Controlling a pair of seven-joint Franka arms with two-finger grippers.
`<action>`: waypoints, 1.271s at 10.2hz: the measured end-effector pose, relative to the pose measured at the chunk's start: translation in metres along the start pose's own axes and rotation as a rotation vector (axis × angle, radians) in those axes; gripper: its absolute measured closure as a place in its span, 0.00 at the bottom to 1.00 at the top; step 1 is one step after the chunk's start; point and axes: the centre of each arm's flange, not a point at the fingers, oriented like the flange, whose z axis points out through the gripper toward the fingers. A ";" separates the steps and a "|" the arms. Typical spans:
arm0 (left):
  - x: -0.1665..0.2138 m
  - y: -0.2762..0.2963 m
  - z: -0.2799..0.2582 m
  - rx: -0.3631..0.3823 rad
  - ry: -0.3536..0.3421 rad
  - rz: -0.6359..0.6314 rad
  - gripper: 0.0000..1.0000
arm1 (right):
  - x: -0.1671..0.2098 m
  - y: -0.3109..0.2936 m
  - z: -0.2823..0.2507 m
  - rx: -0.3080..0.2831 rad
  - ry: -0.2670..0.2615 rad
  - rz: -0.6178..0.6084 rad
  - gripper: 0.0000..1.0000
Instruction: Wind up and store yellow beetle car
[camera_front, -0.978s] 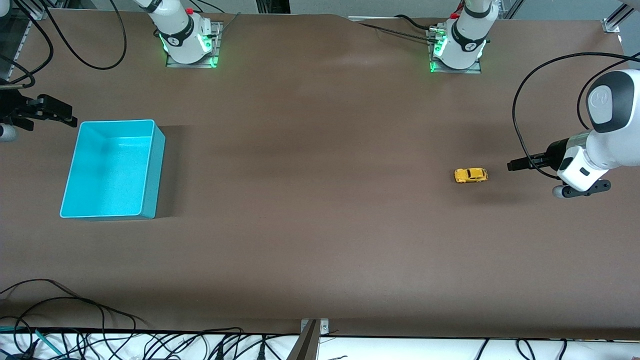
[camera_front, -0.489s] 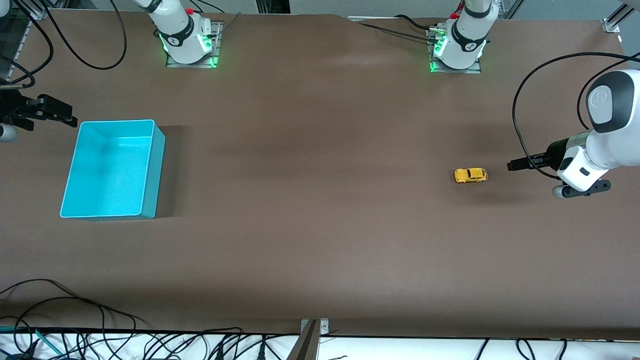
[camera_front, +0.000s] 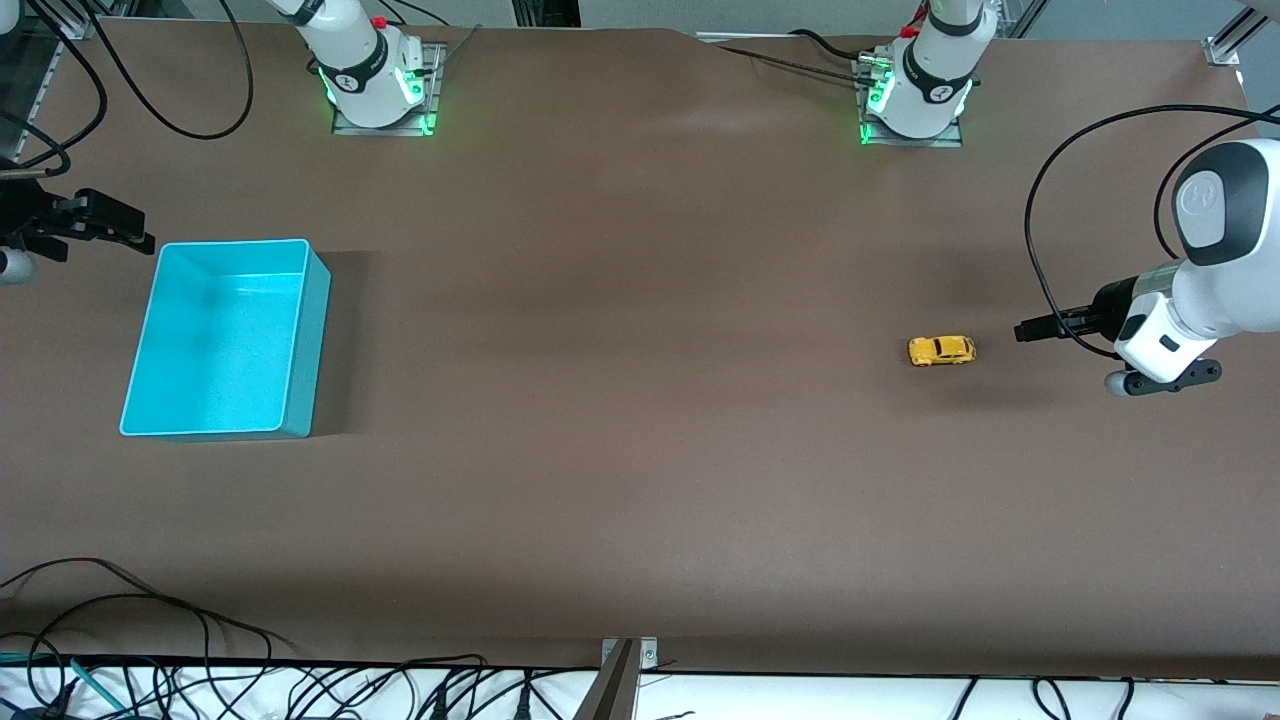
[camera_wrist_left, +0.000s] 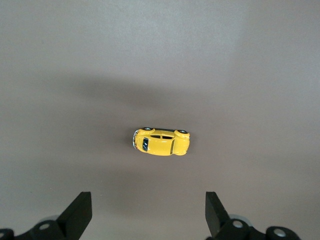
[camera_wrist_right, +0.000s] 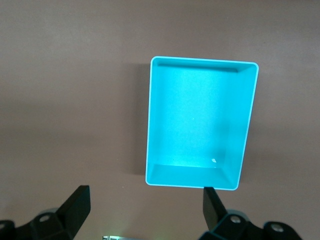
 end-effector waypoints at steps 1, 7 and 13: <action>0.000 0.000 0.000 0.000 0.000 0.000 0.00 | 0.000 0.000 0.000 0.000 0.000 0.000 0.00; 0.000 0.000 0.000 0.000 0.000 0.000 0.00 | 0.002 0.001 0.005 0.001 -0.010 0.002 0.00; 0.000 0.000 0.000 0.000 0.000 0.000 0.00 | 0.004 0.001 0.008 0.001 -0.013 0.002 0.00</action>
